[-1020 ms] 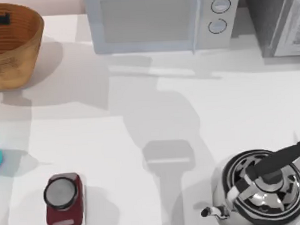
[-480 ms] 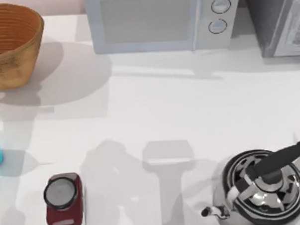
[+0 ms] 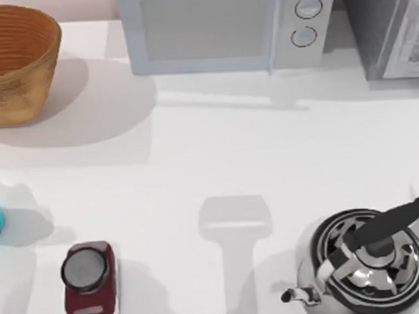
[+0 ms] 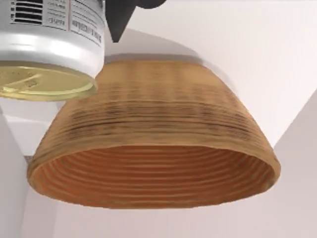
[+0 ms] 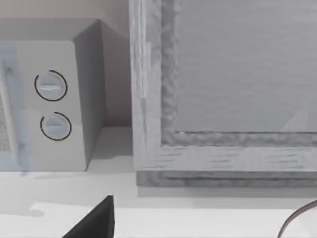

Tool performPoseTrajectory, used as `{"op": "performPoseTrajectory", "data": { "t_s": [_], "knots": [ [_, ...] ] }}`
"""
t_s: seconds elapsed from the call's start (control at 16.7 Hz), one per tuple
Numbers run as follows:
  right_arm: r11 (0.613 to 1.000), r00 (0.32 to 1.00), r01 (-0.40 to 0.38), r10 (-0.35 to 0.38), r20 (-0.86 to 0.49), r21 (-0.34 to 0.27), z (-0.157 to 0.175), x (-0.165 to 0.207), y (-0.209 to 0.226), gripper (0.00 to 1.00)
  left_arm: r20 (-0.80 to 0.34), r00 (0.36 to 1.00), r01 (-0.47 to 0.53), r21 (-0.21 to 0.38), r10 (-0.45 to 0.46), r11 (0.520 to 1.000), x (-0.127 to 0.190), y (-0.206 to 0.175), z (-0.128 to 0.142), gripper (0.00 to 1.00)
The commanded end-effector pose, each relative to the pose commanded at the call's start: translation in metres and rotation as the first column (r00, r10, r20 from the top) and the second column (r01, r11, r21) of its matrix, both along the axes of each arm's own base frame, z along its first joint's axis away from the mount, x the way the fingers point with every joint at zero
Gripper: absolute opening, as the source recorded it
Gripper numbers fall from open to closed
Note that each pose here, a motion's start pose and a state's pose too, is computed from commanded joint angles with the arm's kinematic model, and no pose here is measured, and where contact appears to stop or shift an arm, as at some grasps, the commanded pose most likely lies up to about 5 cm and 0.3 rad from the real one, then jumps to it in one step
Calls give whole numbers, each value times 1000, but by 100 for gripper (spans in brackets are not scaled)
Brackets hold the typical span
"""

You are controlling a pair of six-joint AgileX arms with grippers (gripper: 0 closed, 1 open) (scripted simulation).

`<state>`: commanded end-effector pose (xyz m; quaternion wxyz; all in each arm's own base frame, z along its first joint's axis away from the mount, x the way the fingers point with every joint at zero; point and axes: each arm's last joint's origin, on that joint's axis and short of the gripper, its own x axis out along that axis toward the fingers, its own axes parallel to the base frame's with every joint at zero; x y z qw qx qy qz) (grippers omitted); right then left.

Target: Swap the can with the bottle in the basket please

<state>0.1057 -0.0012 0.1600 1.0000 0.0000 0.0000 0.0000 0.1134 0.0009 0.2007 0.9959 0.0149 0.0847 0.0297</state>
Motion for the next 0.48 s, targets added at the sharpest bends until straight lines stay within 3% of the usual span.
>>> {"op": "performPoseTrajectory", "data": {
  "t_s": [0.24, 0.48],
  "knots": [
    [1000, 1000, 0, 0, 0, 0, 0, 0, 0, 100, 140, 989, 49, -22, -45, 999, -7, -2, -35, 0],
    [1000, 1000, 0, 0, 0, 0, 0, 0, 0, 100, 170, 984, 62, -25, -57, 998, -8, -2, -41, 0]
  ]
}}
